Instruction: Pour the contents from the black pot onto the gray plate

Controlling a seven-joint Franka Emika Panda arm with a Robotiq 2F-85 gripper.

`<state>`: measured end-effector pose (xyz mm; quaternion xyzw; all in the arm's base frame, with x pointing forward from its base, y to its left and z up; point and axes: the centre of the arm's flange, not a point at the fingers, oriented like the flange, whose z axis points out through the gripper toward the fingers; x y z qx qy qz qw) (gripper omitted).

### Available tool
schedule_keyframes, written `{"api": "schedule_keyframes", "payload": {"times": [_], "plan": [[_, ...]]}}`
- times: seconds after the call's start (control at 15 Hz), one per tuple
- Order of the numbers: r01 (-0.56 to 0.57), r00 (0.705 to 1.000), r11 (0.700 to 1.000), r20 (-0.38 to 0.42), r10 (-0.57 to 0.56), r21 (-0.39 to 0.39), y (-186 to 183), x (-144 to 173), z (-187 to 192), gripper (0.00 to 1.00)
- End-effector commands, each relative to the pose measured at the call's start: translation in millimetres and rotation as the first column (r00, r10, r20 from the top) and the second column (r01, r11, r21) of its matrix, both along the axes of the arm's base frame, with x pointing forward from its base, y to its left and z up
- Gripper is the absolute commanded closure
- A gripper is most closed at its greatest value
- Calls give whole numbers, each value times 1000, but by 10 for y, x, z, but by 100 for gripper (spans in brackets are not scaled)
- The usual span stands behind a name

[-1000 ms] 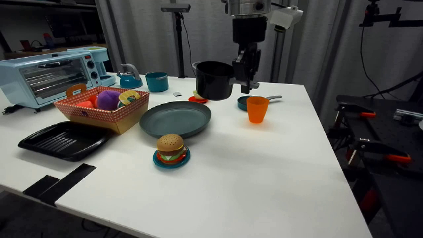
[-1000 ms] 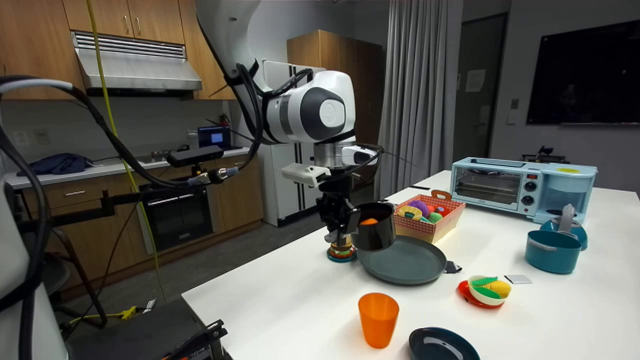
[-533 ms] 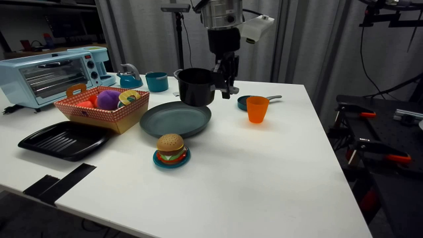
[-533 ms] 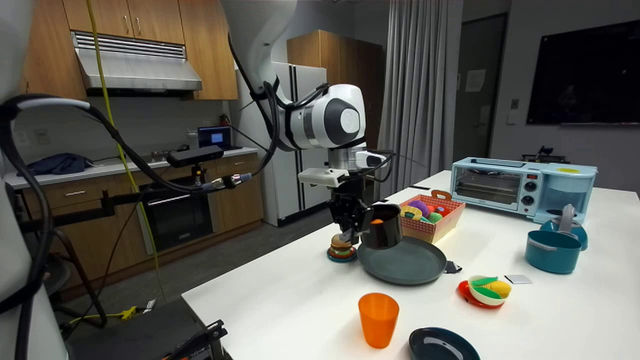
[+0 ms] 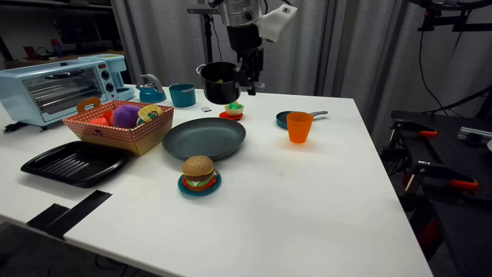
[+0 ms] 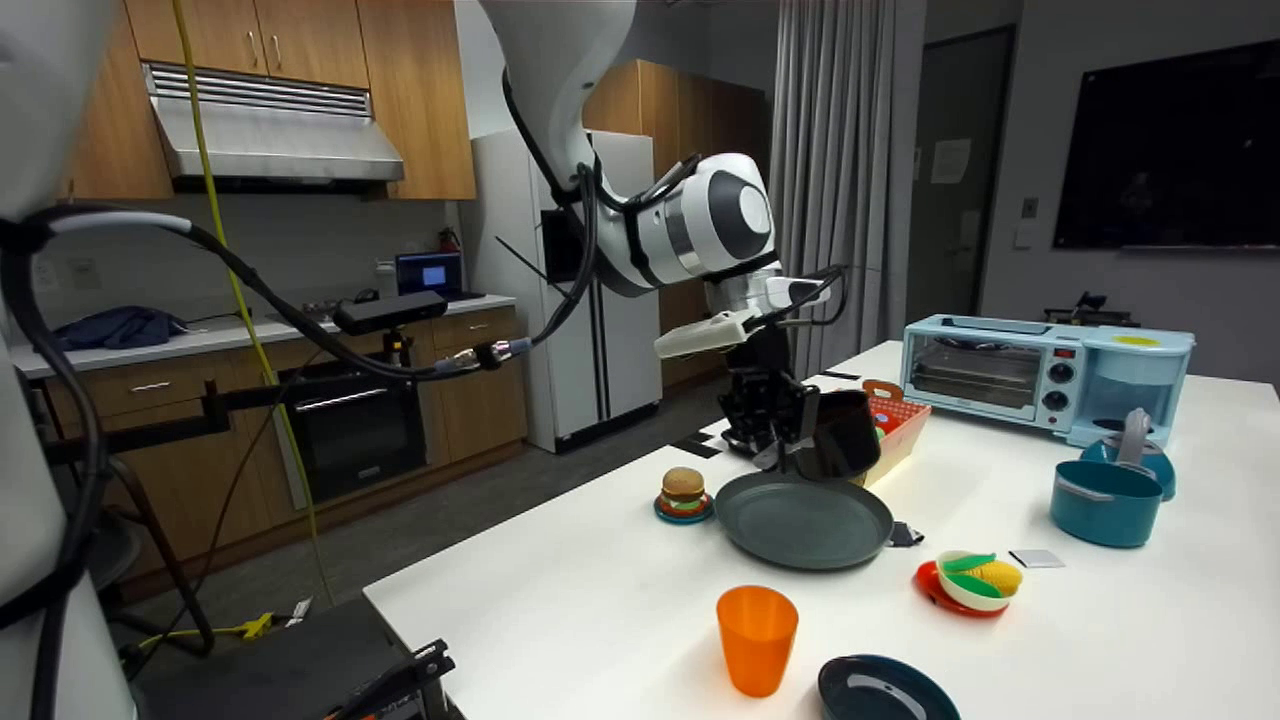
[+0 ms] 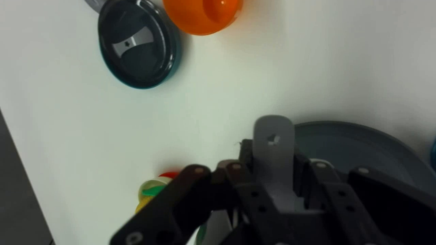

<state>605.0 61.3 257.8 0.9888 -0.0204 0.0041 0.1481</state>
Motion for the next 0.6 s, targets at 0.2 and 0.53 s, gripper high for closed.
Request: {"api": "schedule_keyframes", "payload": {"times": [0.2, 0.53], "plan": [[30, 998, 957, -38, -43, -289, -200, 115, 73, 93], [-43, 996, 852, -88, -3, -521, -135, 25, -136, 93]]}}
